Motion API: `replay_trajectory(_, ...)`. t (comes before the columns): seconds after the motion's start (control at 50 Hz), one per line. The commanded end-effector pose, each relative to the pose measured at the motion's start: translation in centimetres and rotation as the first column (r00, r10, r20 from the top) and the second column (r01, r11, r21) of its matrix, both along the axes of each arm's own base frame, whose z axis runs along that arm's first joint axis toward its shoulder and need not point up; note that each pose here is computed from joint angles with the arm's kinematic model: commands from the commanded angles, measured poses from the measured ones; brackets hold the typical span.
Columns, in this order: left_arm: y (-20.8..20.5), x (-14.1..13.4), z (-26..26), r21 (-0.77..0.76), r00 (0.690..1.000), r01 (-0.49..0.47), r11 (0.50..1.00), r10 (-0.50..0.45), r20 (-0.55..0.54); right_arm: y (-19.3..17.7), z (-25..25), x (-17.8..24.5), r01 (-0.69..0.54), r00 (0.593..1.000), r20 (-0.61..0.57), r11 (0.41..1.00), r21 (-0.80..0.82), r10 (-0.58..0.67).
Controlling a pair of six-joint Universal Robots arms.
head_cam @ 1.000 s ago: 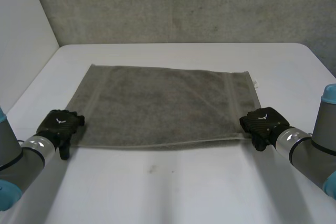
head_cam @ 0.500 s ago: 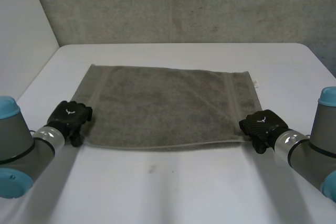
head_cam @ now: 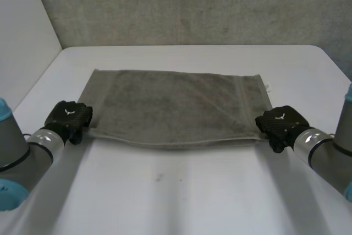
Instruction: Fold the towel.
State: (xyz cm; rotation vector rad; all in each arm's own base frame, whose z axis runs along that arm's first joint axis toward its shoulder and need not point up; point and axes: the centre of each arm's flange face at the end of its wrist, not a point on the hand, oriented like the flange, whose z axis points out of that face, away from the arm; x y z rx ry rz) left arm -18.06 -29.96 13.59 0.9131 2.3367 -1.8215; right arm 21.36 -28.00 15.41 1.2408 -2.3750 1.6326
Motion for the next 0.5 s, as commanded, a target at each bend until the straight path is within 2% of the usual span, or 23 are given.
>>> replay_trajectory(0.02, 3.6, 0.3, 1.4, 0.008, 1.0, 0.006, 1.0, -0.006, 0.01, 1.8, 2.4, -1.8, 0.04, 0.999, -0.023, 0.993, 0.113, -0.037)
replay_trajectory(0.12, 6.3, 0.7, 2.6, 0.039, 1.0, 0.004, 0.999, -0.005, 0.025, 3.8, 2.8, -3.2, 0.044, 0.996, -0.087, 0.973, 0.227, -0.025)
replay_trajectory(0.24, 9.5, 0.9, 3.7, 0.111, 0.999, 0.011, 0.994, -0.014, 0.03, 6.9, 4.4, -4.7, -0.007, 0.975, -0.212, 0.967, 0.254, 0.063)
replay_trajectory(0.28, 11.0, 0.8, 4.2, 0.142, 0.999, 0.04, 0.989, -0.043, 0.017, 7.1, 5.1, -4.9, -0.009, 0.974, -0.219, 0.972, 0.236, 0.063)
replay_trajectory(0.42, 9.8, 0.5, 5.1, 0.065, 0.995, 0.102, 0.993, -0.1, -0.025, 5.3, 6.9, -4.5, -0.051, 0.987, -0.147, 0.99, 0.128, 0.069)
replay_trajectory(0.5, 6.2, -0.1, 4.7, -0.003, 0.991, 0.127, 0.992, -0.127, -0.036, 1.7, 4.8, -3.9, -0.034, 0.996, -0.079, 0.989, 0.143, 0.046)
